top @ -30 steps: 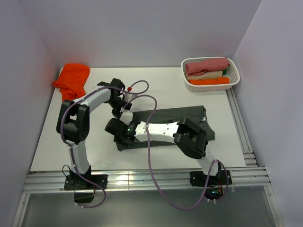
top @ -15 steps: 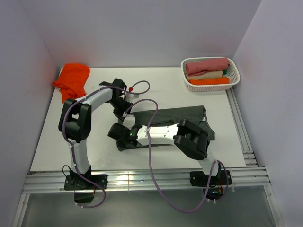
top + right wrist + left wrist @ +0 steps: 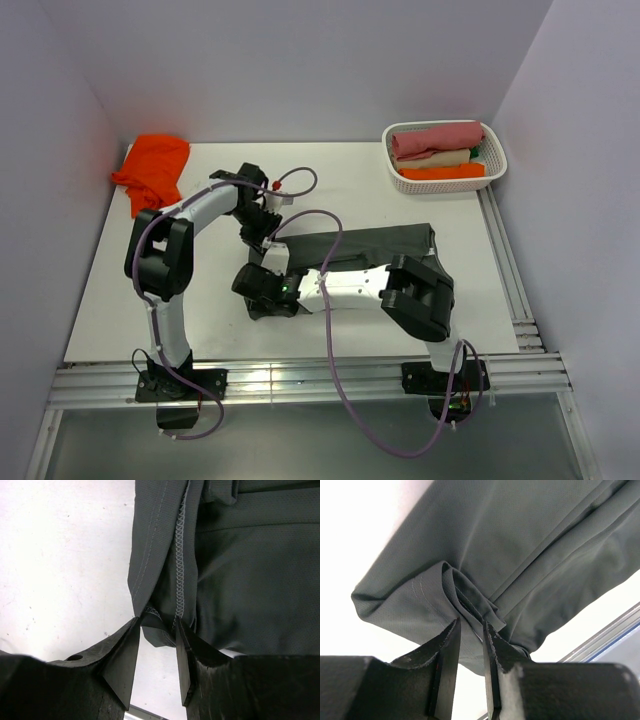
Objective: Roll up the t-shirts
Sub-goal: Roll the tshirt
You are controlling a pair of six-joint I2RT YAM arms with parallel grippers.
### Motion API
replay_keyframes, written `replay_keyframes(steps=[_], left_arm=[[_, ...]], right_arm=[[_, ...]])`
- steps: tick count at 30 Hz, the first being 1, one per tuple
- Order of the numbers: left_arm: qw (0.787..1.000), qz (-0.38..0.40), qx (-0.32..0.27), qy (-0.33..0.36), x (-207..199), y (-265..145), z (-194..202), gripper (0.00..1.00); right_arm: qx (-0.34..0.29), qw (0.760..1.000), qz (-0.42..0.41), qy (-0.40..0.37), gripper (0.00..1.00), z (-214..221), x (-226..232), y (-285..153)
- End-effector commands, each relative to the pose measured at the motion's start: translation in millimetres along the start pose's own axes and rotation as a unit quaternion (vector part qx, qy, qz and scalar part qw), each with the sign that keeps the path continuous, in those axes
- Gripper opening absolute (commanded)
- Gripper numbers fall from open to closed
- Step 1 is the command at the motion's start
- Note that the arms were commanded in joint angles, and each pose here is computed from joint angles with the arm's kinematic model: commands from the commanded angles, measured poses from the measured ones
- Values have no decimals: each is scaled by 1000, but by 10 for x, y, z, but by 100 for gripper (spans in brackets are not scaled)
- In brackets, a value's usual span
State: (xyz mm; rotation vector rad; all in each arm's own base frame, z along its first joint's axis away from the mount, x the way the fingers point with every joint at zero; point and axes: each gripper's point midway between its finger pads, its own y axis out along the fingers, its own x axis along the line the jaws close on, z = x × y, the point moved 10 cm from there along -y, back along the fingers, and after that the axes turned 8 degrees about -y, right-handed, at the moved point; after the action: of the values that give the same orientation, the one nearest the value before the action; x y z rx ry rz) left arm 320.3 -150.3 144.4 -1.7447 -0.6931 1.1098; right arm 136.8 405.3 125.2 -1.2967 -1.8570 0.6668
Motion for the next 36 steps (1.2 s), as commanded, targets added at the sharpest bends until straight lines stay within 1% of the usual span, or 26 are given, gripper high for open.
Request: replay_keyframes(steps=[1, 5, 6, 12, 16, 18, 20, 22, 29, 36], left_arm=[[1000, -1, -17, 7, -46, -53, -112, 30], [1000, -2, -19, 9, -54, -81, -140, 31], [1000, -2, -19, 10, -56, -87, -145, 32], [1000, -7, -22, 12, -55, -123, -171, 33], [1000, -13, -27, 6, -13, -155, -188, 34], [999, -15, -30, 2, 25, -187, -194, 34], [999, -16, -30, -4, 89, -201, -190, 34], [999, -17, -31, -9, 133, -216, -185, 34], [998, -18, -40, -36, 409, -304, -166, 34], [998, -17, -35, -46, 540, -280, -94, 33]], right_arm=[[-36, 999, -28, -2, 42, -132, 136, -160], [-45, 998, -31, -11, 42, -109, 100, -187], [-53, 997, -46, -12, 42, -133, 121, -223], [-48, 997, -48, -44, 42, -77, 89, -186], [-44, 997, -43, -50, 42, -49, 61, -162], [-45, 997, -45, -47, 39, -47, 56, -167], [-42, 997, -40, -48, 32, -23, 36, -158], [-40, 997, -38, -46, 29, -8, 11, -150], [-44, 997, -62, -26, 30, 45, -62, -194], [-50, 995, -86, -16, 31, 78, -107, -208]])
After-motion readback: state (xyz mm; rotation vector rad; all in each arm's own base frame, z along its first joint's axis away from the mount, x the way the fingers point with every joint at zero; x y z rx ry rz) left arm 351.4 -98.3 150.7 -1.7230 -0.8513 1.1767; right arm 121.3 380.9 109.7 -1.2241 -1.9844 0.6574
